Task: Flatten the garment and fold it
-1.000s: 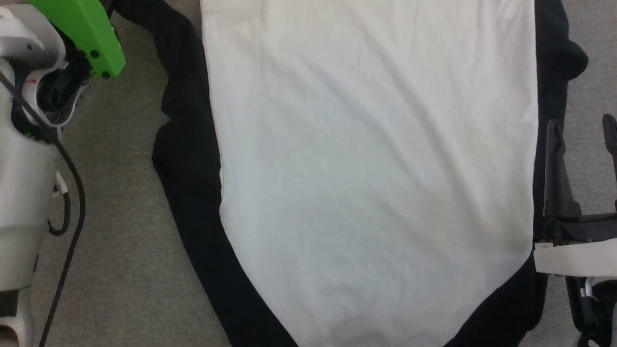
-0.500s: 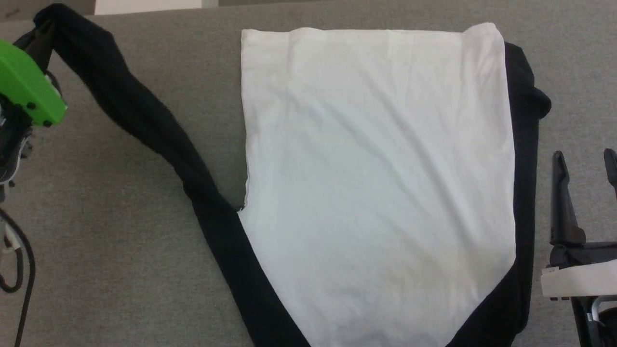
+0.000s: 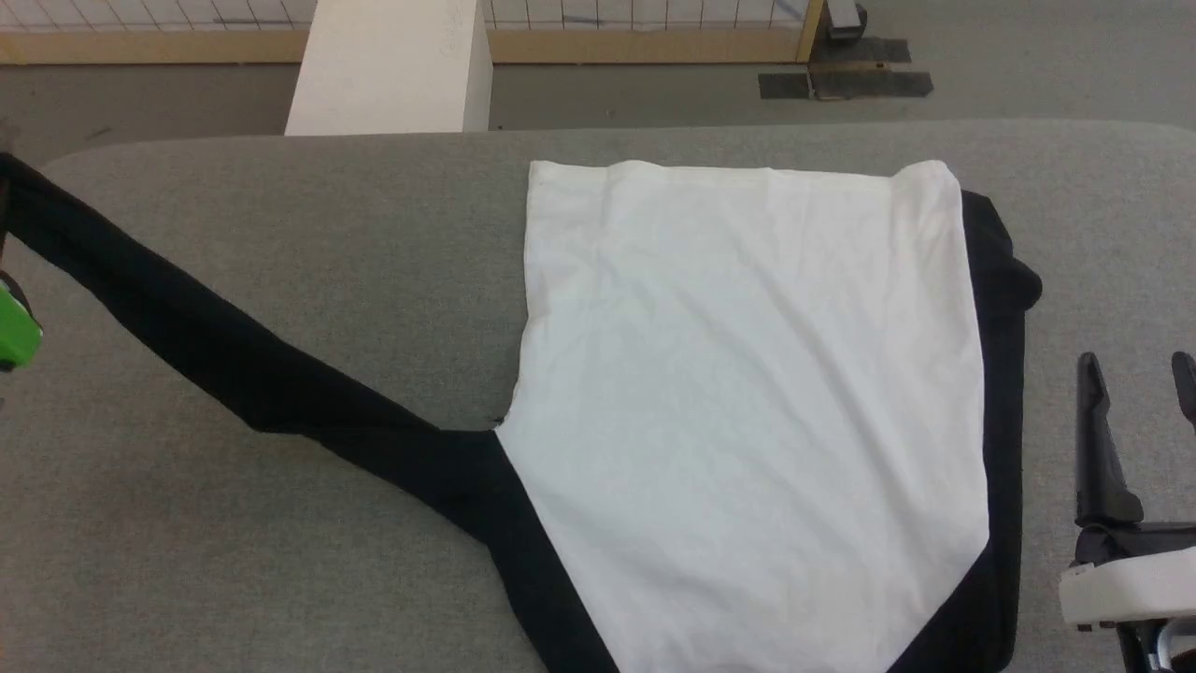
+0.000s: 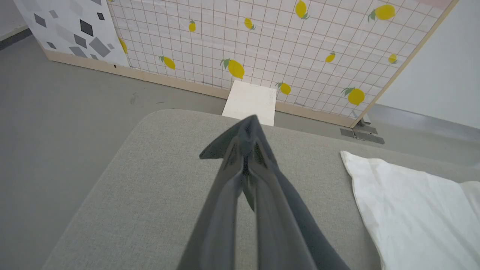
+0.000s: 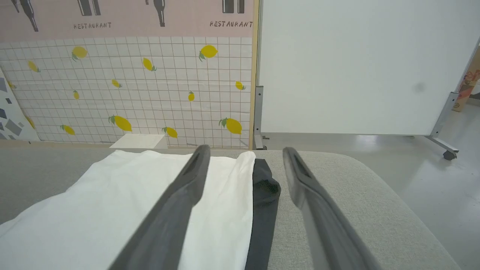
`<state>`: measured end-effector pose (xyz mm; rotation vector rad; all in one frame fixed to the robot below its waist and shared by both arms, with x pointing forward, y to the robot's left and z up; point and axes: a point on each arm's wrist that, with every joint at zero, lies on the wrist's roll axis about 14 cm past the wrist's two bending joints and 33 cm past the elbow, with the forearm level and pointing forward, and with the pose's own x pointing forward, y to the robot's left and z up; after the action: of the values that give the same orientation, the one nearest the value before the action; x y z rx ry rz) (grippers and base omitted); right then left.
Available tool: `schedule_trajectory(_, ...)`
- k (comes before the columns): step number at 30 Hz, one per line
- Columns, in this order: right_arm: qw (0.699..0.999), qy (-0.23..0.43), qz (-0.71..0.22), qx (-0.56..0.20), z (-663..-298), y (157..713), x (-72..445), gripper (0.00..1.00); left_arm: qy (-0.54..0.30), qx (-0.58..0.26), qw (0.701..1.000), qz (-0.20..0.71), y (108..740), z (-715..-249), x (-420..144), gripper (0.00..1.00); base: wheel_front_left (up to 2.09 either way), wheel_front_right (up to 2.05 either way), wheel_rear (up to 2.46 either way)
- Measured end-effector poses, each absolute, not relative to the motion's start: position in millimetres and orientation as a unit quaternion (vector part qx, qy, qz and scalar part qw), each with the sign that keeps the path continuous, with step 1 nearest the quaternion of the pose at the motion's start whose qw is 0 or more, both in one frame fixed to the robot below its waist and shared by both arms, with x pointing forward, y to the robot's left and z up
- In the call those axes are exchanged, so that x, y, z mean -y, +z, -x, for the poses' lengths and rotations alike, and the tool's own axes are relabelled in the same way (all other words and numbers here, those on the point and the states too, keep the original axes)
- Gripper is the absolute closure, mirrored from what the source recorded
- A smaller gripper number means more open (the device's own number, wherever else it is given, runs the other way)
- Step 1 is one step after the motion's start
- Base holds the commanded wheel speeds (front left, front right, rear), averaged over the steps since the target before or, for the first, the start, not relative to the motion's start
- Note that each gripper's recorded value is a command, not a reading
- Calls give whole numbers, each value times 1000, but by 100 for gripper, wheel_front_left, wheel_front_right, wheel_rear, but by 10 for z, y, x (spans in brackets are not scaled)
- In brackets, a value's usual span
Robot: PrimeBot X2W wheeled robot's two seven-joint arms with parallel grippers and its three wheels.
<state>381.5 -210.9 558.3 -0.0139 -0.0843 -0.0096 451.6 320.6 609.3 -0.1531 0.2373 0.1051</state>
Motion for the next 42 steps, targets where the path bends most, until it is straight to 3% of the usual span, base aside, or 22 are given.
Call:
schedule_trajectory(10,997,8,2,71,-3704,5800,2032,0,35,-79,994,72,6406,-4150,-2965,100,0,0,0)
schedule_trajectory(20,996,-26,16,81,-3634,5917,2257,0,-150,-54,986,46,6581,-4079,-1647,100,0,0,0)
schedule_trajectory(25,995,-50,24,83,-3620,5939,2415,0,-278,-52,958,40,6557,-3953,-724,100,0,0,0)
schedule_trajectory(32,992,-89,34,84,-3576,5960,2660,0,-430,-104,894,66,6213,-3594,413,100,0,0,0)
schedule_trajectory(42,991,-116,31,59,-3538,5777,2837,0,-492,-229,836,78,5090,-3237,1206,100,0,0,0)
